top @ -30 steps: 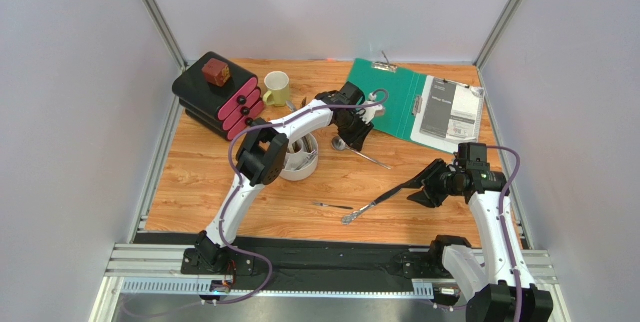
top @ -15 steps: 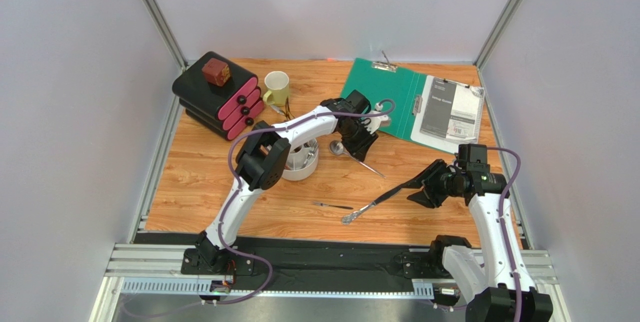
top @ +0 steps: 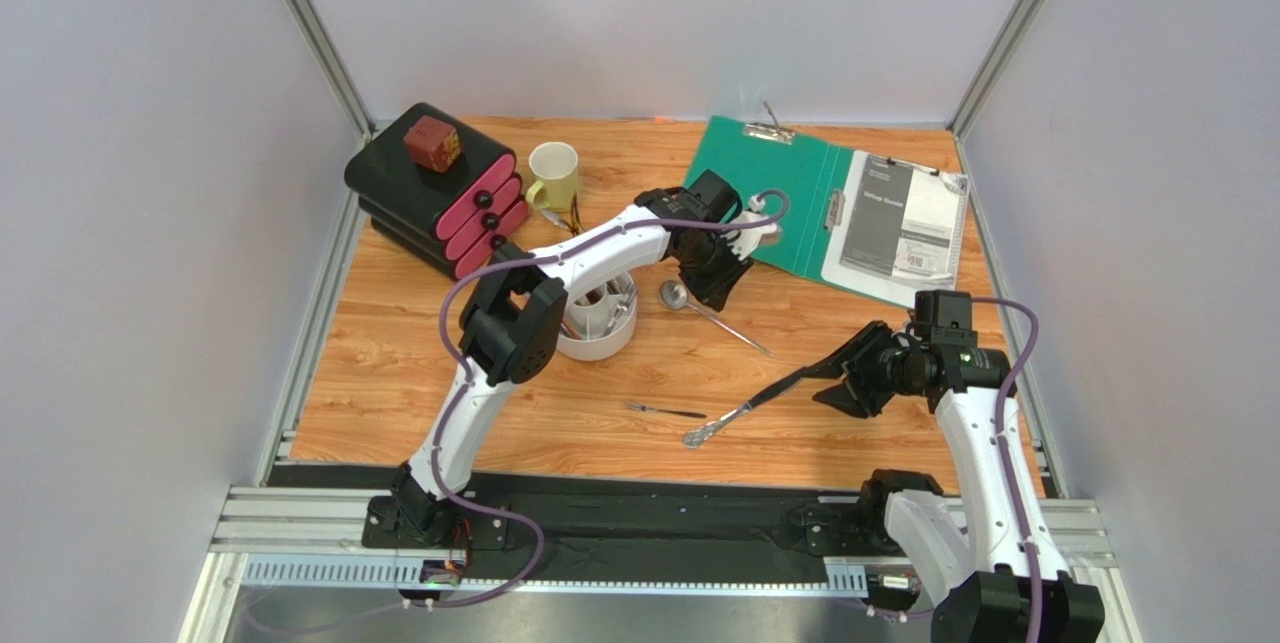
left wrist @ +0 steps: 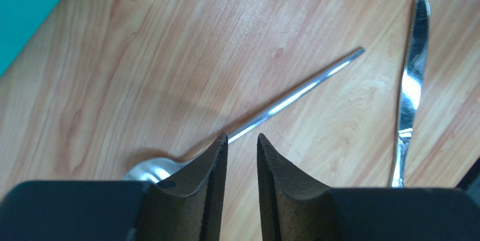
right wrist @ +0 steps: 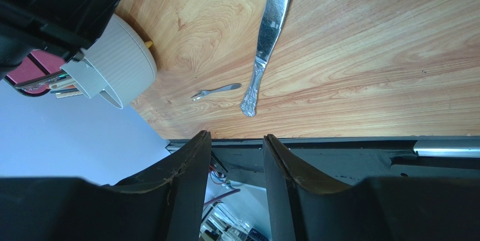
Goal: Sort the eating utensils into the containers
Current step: Pick up the spoon from the center of the board.
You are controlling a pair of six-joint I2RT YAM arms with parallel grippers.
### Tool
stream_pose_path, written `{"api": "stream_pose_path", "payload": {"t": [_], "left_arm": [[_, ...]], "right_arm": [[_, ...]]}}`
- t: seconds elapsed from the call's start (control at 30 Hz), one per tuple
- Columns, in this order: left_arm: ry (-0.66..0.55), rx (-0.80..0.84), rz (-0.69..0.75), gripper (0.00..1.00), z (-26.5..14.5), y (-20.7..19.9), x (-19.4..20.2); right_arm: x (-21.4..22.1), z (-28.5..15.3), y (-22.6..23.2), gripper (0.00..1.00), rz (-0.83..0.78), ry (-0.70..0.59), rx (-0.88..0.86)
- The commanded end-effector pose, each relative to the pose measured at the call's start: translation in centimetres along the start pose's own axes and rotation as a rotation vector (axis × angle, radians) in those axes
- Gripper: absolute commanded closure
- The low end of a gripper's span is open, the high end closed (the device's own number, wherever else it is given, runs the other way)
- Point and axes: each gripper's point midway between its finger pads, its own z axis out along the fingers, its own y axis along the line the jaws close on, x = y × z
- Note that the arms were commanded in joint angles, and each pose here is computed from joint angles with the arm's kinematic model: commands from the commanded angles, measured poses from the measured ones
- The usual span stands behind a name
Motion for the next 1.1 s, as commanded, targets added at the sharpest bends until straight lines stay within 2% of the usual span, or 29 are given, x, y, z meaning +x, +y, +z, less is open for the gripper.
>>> {"api": "stream_pose_path", "payload": {"t": [0.0, 0.2, 0.37, 0.43, 0.83, 0.93, 1.07], "left_arm": [[-0.11, -0.038, 0.107, 0.69, -5.7, -2.3, -3.3], [-0.064, -0.003, 0.104, 0.7, -4.1, -3.5, -1.5], [0.01, 0.033, 0.084, 0.83, -1.5, -4.6, 0.4], [0.032, 0.034, 0.089, 0.85, -0.7, -5.2, 0.8], [0.11, 0.067, 0.099, 0.88, 4.4, -7.1, 2.2], [0.114, 0.048, 0.093, 0.89, 6.0, -6.5, 1.9], [0.038, 0.014, 0.109, 0.89, 6.8, -5.8, -1.4]], "right_arm": [[-0.3, 0.1, 0.8, 0.56, 0.007, -0.013, -0.046], [-0.5, 0.2, 1.1, 0.56, 0.003, -0.01, -0.057], [-0.6, 0.1, 1.4, 0.56, 0.0, -0.01, -0.057], [-0.8, -0.1, 1.7, 0.56, -0.009, -0.021, -0.063], [-1.3, -0.7, 2.5, 0.56, -0.051, -0.028, -0.074], [-1.4, -1.1, 2.6, 0.56, -0.066, -0.025, -0.066], [-1.5, -1.9, 2.7, 0.56, -0.091, -0.028, -0.049]]}}
